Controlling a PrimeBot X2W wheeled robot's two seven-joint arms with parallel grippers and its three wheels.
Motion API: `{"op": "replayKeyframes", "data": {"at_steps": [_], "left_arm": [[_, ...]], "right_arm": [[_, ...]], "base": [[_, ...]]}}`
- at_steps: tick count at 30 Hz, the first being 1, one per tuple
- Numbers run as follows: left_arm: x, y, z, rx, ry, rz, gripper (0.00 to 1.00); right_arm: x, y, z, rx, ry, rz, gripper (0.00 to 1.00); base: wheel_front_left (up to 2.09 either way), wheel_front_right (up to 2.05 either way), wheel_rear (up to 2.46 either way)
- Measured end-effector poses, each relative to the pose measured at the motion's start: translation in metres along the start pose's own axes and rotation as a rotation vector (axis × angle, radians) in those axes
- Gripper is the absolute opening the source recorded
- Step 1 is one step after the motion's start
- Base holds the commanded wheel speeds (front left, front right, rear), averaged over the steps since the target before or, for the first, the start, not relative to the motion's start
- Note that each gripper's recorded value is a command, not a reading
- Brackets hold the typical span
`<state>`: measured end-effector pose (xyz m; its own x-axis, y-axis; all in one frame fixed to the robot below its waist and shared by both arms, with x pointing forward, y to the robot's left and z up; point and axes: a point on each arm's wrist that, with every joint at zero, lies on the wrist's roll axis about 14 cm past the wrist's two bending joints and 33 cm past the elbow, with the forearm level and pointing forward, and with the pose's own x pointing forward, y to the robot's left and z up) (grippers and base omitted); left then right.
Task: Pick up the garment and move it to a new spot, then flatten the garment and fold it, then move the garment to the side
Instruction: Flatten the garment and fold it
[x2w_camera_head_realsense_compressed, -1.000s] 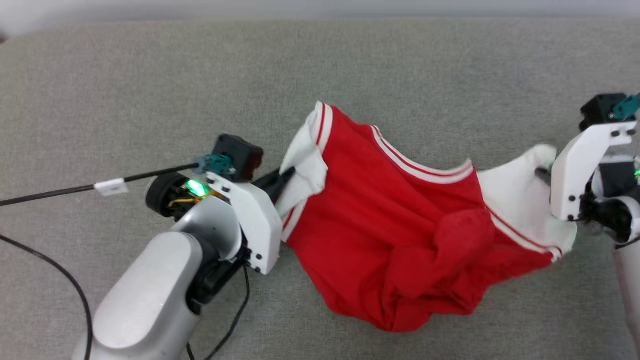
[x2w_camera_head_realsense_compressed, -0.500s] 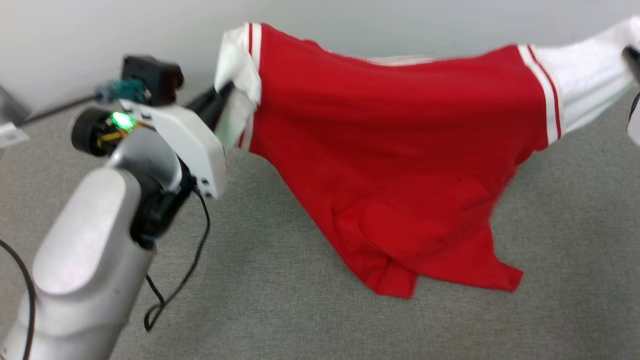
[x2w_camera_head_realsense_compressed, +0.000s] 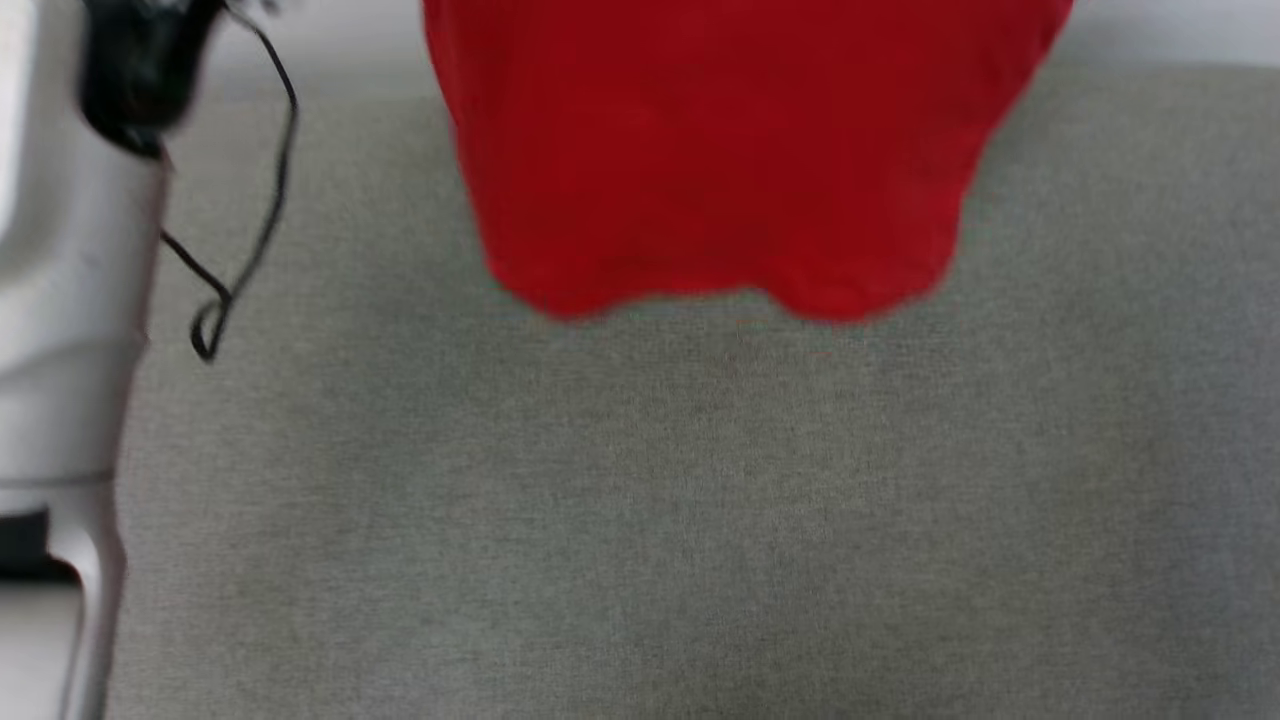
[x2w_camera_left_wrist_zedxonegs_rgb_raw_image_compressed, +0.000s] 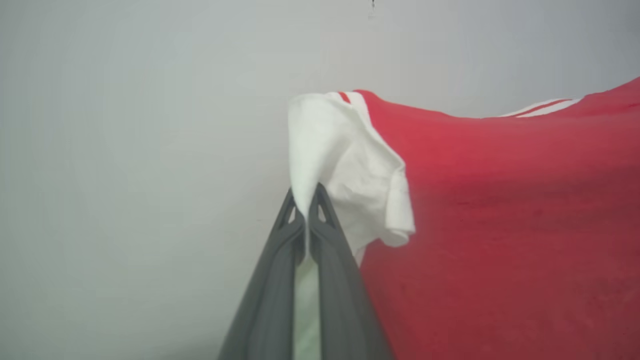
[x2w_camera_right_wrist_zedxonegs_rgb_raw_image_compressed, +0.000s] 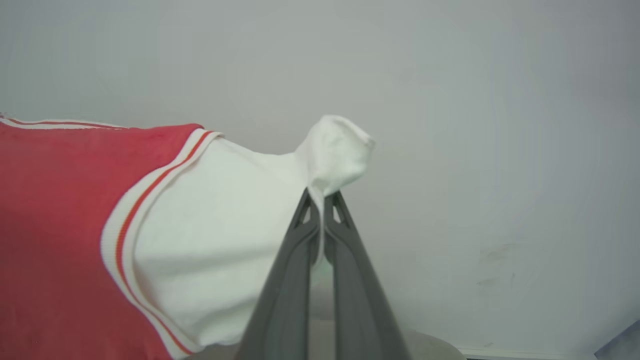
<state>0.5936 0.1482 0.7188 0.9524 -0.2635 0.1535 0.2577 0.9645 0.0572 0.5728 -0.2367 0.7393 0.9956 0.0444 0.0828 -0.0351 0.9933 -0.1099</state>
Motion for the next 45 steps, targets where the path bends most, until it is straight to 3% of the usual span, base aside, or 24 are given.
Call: {"op": "replayKeyframes", "data": {"at_steps": [8, 14, 28, 37, 45], "left_arm": [[0.062, 0.027, 0.022, 0.098, -0.163, 0.039, 0.00], [0.098, 0.042, 0.009, 0.095, -0.227, 0.058, 0.00], [0.138, 0.054, -0.149, -0.039, -0.113, 0.086, 0.00], [0.115, 0.059, -0.183, -0.074, -0.068, 0.101, 0.00], [0.038, 0.059, -0.203, -0.165, -0.011, 0.133, 0.00]], "right_arm": [[0.056, 0.013, 0.025, -0.053, -0.204, 0.013, 0.00], [0.089, 0.023, 0.009, -0.083, -0.282, 0.044, 0.00], [0.142, 0.059, -0.139, -0.048, -0.097, 0.150, 0.00], [0.130, 0.079, -0.178, -0.003, 0.048, 0.232, 0.00], [0.060, 0.081, -0.213, 0.050, 0.179, 0.272, 0.00]], "base": [[0.00, 0.00, 0.00], [0.00, 0.00, 0.00], [0.00, 0.00, 0.00], [0.00, 0.00, 0.00], [0.00, 0.00, 0.00]]}}
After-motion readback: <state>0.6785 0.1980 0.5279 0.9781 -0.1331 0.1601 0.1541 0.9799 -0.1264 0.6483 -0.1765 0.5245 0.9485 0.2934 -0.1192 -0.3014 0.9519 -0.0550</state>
